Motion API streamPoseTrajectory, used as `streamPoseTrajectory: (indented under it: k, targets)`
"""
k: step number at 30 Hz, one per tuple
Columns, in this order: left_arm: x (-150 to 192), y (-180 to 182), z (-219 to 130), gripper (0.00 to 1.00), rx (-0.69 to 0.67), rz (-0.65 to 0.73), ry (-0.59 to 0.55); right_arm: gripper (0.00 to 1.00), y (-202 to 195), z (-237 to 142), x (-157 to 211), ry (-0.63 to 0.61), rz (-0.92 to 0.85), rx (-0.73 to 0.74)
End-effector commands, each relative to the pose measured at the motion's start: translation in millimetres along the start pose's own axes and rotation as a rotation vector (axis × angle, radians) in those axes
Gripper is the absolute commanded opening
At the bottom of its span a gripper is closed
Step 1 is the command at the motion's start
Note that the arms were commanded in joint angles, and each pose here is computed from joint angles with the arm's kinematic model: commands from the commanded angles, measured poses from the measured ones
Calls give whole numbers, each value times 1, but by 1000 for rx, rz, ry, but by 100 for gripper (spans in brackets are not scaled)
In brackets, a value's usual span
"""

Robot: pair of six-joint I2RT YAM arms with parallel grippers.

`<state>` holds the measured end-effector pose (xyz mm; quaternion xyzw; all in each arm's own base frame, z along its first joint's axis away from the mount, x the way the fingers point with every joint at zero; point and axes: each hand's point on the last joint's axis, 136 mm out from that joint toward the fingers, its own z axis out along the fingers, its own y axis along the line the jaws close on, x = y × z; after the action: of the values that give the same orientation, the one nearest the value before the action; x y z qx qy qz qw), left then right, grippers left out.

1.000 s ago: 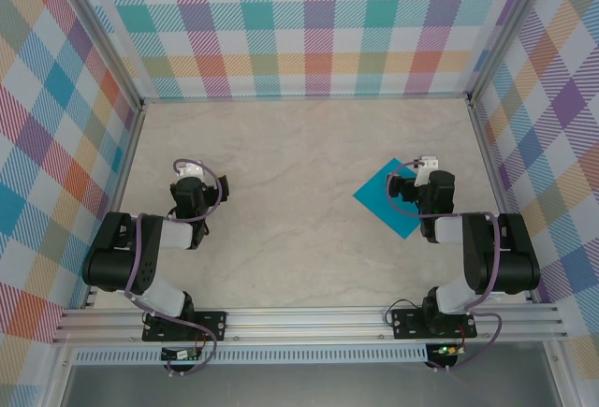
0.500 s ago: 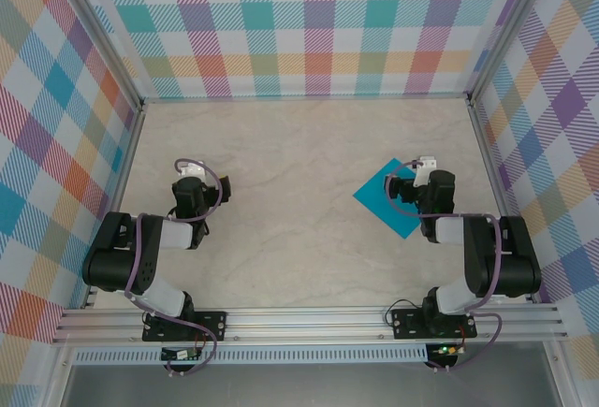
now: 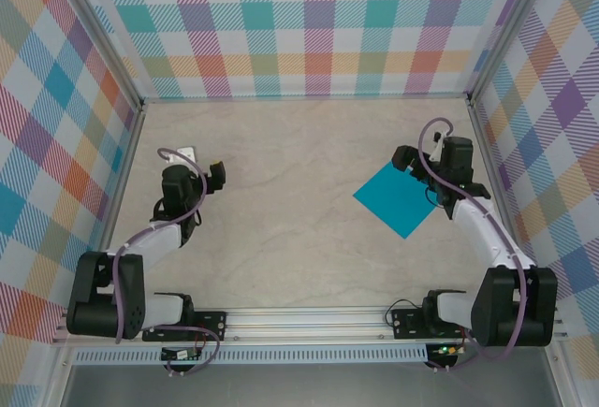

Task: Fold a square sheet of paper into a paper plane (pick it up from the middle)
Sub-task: Move the square sheet of paper to the center of the table.

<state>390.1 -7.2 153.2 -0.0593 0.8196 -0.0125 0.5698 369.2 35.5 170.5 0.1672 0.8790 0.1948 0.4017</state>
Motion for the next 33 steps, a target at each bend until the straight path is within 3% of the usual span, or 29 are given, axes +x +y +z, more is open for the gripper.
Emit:
streamPoseTrajectory:
  k: [1, 3, 6, 9, 11, 14, 22, 33]
  targets:
    - [-10, -3, -13, 100, 23, -34, 81, 100, 3, -4, 39, 216, 257, -5]
    - [-14, 0, -27, 100, 3, -83, 108, 100, 15, -16, 40, 315, 312, 5]
    - [-18, 14, -45, 100, -61, -238, 42, 100, 19, -24, 54, 408, 326, 94]
    - [-10, 38, -60, 100, -204, -390, 47, 100, -11, -10, 79, 449, 318, 228]
    - [-3, 53, -73, 100, -303, -465, 68, 100, 2, 10, 80, 481, 272, 130]
    - [7, 34, -82, 100, -189, -444, 140, 100, 20, 34, 73, 526, 224, 46]
    - [32, -15, -100, 100, 61, -492, 348, 100, 31, 86, 63, 600, 180, 33]
    - [61, -58, -92, 100, 223, -537, 591, 100, 22, 136, 86, 677, 174, 146]
